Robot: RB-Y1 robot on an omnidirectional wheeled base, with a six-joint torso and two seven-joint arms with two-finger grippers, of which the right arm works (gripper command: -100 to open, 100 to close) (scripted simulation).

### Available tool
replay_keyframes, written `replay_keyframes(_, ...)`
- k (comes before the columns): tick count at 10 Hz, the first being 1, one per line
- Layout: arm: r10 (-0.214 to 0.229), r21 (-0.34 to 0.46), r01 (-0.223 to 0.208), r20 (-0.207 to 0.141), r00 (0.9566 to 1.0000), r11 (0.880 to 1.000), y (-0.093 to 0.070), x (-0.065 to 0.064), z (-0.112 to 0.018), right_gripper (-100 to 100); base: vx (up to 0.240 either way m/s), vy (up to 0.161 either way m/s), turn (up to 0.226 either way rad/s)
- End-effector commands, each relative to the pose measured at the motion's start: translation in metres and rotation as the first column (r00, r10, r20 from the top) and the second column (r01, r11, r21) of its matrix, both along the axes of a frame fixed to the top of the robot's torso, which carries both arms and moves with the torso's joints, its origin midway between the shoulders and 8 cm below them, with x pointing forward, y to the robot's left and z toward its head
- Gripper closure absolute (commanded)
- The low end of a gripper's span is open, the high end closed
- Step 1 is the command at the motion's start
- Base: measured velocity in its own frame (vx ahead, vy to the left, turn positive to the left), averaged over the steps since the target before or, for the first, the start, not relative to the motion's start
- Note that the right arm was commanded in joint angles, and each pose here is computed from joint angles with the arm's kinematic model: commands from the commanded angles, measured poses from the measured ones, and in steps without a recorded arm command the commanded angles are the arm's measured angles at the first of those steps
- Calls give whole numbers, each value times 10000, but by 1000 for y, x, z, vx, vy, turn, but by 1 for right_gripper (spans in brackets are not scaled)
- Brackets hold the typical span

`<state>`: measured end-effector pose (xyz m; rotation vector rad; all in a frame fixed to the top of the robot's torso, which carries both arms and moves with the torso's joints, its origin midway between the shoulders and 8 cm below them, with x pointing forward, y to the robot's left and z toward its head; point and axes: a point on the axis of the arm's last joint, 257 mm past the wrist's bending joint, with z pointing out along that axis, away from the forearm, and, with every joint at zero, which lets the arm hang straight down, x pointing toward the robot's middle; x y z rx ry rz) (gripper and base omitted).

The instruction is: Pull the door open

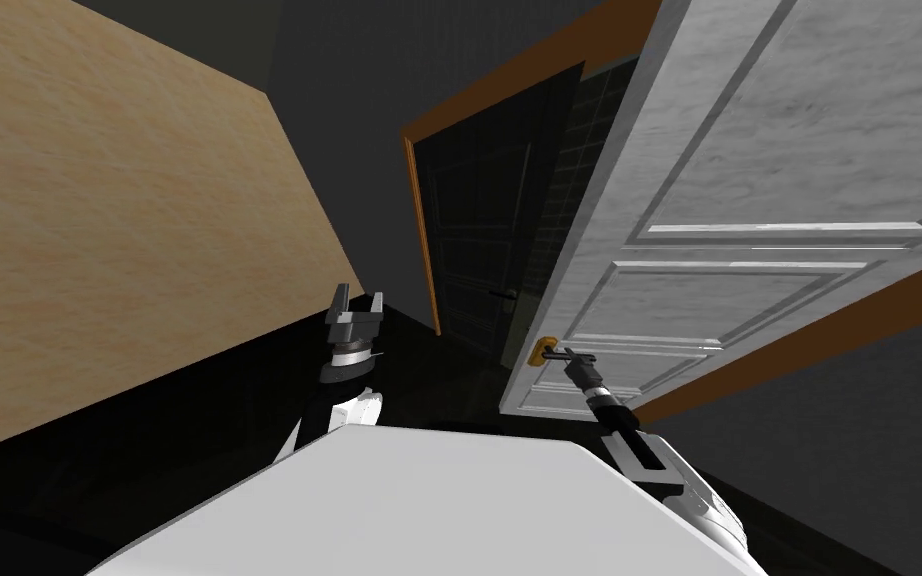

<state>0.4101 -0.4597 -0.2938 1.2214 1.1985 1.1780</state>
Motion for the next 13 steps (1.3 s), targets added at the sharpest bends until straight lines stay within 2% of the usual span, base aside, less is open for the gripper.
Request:
replay_keyframes(1, 258, 34, -258, 58, 9997, 9997, 4, -6, 0, 100, -221, -93, 192)
replay_keyframes(4, 574, 44, -574, 79, 9983, 9983, 5, -16, 1, 100, -169, -59, 109)
replay_keyframes(8, 1062, 83, -1062, 82, 9943, 9943, 9, -32, 1, 100, -203, -77, 130)
replay_keyframes(9, 909, 20, -909, 99, 9958, 9959, 4, -28, 3, 100, -88, -25, 7)
replay_keyframes(13, 1280, 50, -1281, 72, 9917, 9918, 5, -37, 1, 100, -195, -73, 142)
